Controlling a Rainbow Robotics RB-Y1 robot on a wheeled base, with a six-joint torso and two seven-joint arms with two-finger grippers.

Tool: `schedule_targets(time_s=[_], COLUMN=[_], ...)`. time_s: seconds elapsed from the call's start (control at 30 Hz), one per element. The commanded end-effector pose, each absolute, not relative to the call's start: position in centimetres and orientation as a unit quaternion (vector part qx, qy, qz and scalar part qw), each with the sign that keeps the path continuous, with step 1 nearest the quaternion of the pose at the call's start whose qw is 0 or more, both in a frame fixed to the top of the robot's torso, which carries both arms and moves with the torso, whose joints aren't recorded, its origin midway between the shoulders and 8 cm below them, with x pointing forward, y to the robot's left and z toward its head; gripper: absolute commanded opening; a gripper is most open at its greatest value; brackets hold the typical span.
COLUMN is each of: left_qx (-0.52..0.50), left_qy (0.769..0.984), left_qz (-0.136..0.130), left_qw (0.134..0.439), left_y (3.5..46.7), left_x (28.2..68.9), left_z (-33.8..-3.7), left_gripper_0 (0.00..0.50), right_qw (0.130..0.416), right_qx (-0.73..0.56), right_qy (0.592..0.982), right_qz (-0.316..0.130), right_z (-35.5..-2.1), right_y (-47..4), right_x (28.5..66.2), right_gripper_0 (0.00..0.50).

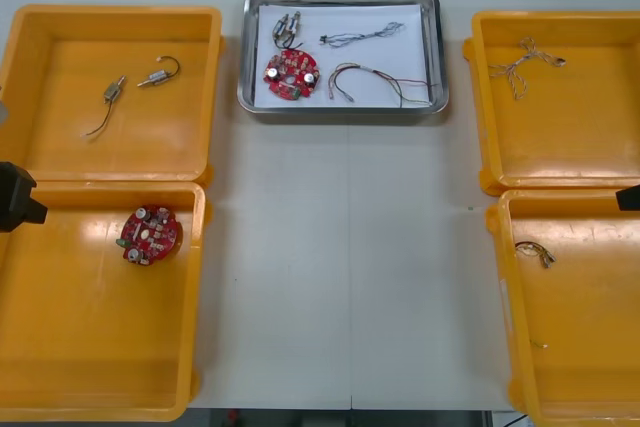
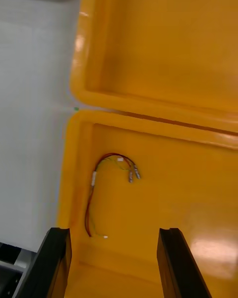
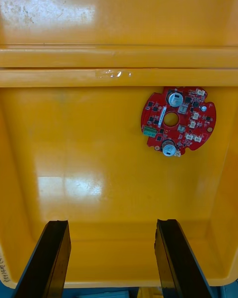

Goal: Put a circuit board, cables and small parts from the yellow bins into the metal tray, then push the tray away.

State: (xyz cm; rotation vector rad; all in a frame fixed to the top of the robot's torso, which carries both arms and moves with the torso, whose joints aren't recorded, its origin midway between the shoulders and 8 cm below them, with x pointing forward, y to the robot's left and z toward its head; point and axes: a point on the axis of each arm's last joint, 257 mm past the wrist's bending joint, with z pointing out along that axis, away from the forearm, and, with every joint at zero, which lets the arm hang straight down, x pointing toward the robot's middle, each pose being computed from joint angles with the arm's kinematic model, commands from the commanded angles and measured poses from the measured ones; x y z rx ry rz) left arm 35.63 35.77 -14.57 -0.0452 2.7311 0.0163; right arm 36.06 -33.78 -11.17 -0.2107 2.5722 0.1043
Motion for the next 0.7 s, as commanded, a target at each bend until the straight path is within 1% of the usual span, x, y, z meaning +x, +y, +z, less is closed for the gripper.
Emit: schedule_targets(time_s=[0.03, 0.17, 0.23, 0.3, 0.43, 0.53, 0.7], left_qx=[0.012, 0.012, 0.012, 0.012, 0.012, 0.012, 0.012], left_qy=[0.976, 0.976, 0.976, 0.976, 0.976, 0.976, 0.976], left_qz=[0.024, 0.024, 0.024, 0.024, 0.024, 0.024, 0.024], left_qw=[0.216, 0.216, 0.216, 0.216, 0.216, 0.216, 0.216], left_y=[36.5, 36.5, 36.5, 36.5, 36.5, 36.5, 36.5], left_x=[35.6, 35.6, 35.6, 35.6, 35.6, 35.6, 35.6], left_z=[-13.7, -13.7, -13.7, -13.7, -13.7, -13.7, -13.7], left_gripper_0=[0.5, 0.5, 0.5, 0.5, 0.5, 0.5, 0.5], right_qw=[0.28, 0.273, 0.261, 0.251, 0.233, 0.231, 0.241], right_qx=[-0.034, -0.011, 0.01, 0.025, 0.045, 0.044, 0.03], right_qy=[0.959, 0.961, 0.964, 0.966, 0.971, 0.972, 0.97], right_qz=[-0.021, -0.048, -0.055, -0.05, -0.026, -0.023, -0.022], right_z=[-11.0, -11.7, -12.5, -13.1, -14.0, -14.0, -13.4], right_y=[-38.6, -40.9, -42.5, -43.3, -44.2, -44.2, -43.6], right_x=[35.4, 34.8, 34.2, 33.9, 33.6, 33.5, 33.6], right_gripper_0=[0.5, 0.5, 0.5, 0.5, 0.5, 0.5, 0.5])
